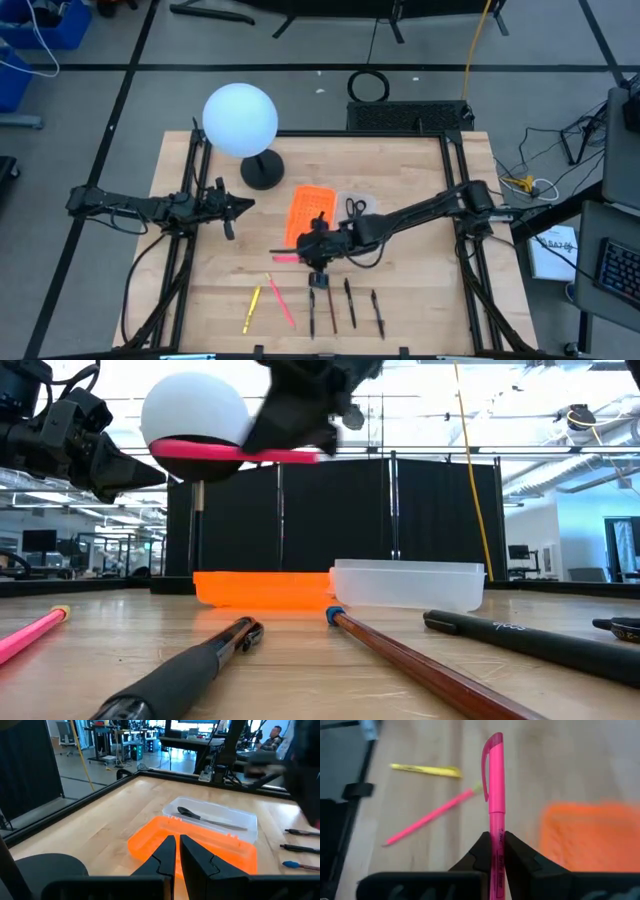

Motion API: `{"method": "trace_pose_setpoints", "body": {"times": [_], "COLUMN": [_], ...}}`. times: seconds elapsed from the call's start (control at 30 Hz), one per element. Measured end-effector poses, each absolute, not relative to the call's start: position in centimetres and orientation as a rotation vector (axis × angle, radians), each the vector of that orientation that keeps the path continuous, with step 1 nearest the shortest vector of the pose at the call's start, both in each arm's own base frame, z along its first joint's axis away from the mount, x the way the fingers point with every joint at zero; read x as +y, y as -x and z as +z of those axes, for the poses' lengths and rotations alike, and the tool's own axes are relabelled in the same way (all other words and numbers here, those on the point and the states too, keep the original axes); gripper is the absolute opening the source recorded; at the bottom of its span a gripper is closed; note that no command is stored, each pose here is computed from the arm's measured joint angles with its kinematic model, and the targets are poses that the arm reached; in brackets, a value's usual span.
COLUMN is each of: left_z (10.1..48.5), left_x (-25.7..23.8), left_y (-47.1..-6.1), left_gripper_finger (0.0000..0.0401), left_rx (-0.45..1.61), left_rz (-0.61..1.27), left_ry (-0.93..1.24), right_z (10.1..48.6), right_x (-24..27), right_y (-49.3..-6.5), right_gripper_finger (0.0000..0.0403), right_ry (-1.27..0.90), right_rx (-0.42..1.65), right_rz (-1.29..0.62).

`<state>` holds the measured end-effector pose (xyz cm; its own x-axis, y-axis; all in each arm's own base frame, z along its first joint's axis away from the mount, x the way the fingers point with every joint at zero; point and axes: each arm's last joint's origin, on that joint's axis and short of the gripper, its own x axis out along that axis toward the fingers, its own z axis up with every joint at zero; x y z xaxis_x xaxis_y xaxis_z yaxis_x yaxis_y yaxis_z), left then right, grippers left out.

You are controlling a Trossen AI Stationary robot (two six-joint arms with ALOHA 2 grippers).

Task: Pick & place school supplies into a supply box
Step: Put the pink pen into the orange supply box

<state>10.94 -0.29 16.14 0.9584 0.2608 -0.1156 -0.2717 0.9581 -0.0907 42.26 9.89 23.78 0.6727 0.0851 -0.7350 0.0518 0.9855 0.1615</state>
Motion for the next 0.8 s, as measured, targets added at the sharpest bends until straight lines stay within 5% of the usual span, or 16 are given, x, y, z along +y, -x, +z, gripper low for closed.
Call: {"method": "trace_pose_setpoints", "body": {"times": [0.3,0.5,0.8], "left_z": [16.1,16.1,16.2], "left_x": [-0.3,-0.3,-0.3], "left_y": [-10.9,-10.9,-11.0], "left_gripper_finger": [0.0031,0.0031,0.0031], "left_rx": [0.100,0.102,0.089], "left_rz": [0.272,0.272,0.264], "left_ry": [0.133,0.135,0.165], "right_z": [27.0,28.2,21.9], "right_x": [7.0,6.6,7.3], "right_y": [-36.3,-33.9,-33.0], "right_gripper_finger": [0.0021,0.0021,0.0021], "right_ry": [-0.356,-0.437,-0.670], "right_rx": [1.005,0.927,0.751], "right_rz": [-0.556,-0.850,-0.946]}}
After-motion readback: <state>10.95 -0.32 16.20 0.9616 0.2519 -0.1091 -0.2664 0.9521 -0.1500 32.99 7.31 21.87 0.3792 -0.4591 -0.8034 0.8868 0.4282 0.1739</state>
